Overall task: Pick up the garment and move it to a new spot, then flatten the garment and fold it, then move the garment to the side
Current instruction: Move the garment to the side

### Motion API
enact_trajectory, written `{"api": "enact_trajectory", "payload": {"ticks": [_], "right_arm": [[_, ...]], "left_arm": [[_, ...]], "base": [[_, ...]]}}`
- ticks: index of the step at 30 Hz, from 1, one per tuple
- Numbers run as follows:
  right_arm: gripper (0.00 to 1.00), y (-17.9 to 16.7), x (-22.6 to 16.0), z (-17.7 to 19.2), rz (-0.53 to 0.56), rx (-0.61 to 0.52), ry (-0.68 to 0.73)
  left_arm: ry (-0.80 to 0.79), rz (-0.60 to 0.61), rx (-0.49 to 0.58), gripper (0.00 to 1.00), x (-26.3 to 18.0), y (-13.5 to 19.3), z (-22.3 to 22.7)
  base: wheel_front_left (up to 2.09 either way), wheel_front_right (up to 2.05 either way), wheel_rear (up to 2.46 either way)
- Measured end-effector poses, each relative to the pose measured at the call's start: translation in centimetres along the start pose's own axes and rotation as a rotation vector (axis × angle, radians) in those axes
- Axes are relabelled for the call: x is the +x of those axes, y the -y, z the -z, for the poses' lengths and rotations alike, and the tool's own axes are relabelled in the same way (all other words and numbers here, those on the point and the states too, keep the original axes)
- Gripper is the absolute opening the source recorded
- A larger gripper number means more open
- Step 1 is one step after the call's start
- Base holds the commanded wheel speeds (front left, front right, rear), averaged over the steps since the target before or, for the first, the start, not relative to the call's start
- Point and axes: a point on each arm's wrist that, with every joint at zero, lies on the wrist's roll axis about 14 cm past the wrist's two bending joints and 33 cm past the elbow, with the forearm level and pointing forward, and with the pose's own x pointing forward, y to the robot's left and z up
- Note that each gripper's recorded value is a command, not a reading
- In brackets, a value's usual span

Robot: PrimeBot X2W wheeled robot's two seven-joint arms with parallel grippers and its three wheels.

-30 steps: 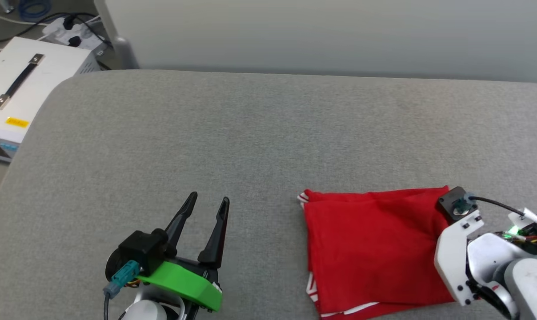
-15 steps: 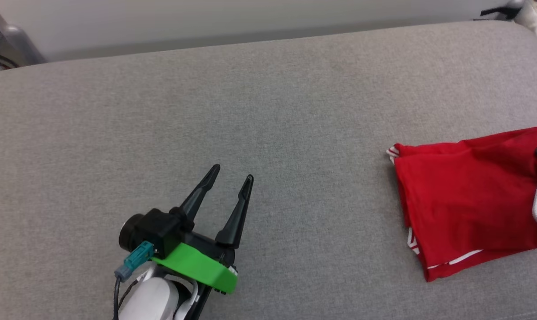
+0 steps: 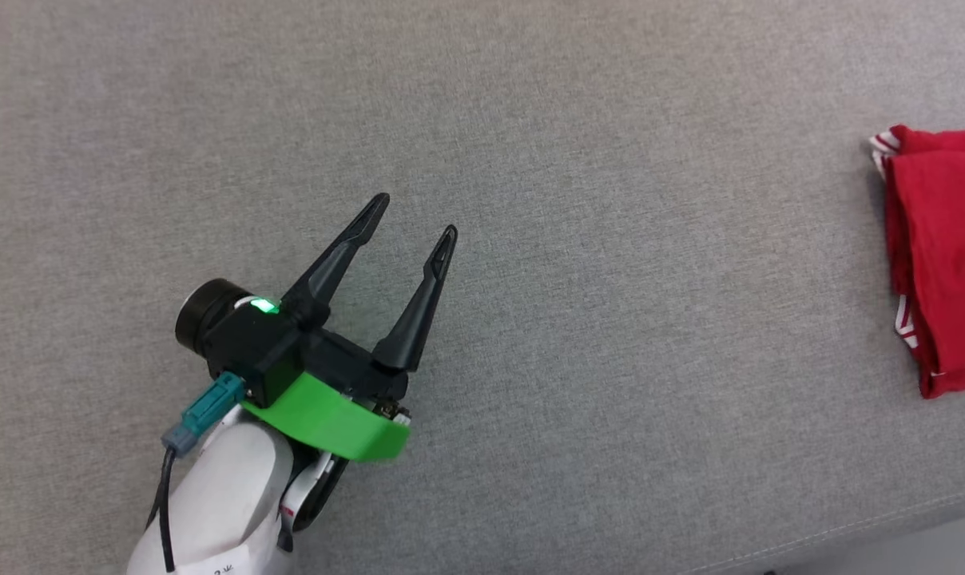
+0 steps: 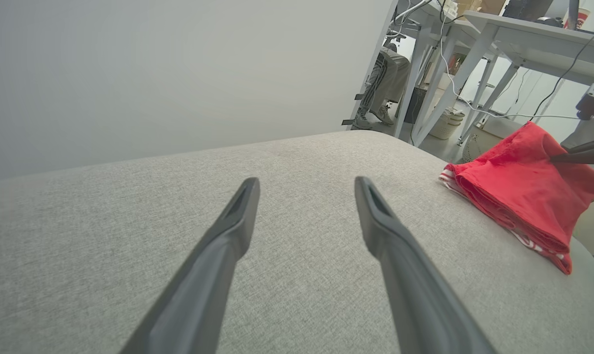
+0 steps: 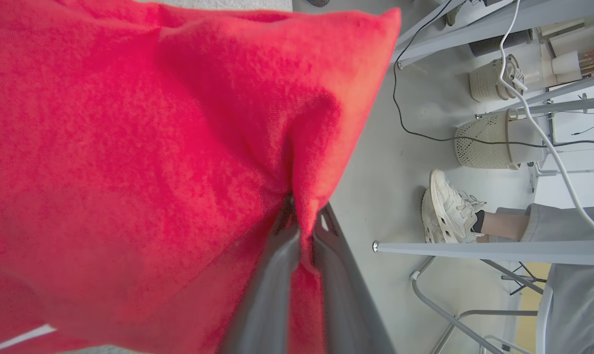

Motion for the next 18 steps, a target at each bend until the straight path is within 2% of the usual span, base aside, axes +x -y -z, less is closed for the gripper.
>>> {"api": "enact_trajectory", "payload": {"ticks": [10,15,16,17,18], "right_arm": [[0.00,1.3,3.8,1.5,0.106,0.067,-0.022],[0.01,0.2,5.0,1.3,0.103,0.072,-0.009],[0.12,0.1,5.2,1.1,0.103,0.074,-0.003],[0.33,0.1,5.2,1.0,0.105,0.078,0.000],[0.83,0.2,5.2,1.0,0.108,0.080,0.001]], "left_arm": [[-0.024,0.012,-0.051,1.00,0.9,-1.7,3.1],[-0.031,-0.012,-0.052,1.00,0.5,-2.6,3.5],[-0.032,-0.014,-0.050,1.00,0.5,-2.6,3.5],[-0.032,-0.015,-0.048,1.00,0.4,-2.6,3.4],[-0.032,-0.016,-0.048,1.00,0.4,-2.6,3.3]], "base": [[0.00,0.00,0.00],[0.00,0.00,0.00],[0.00,0.00,0.00],[0.00,0.00,0.00],[0.00,0.00,0.00]]}}
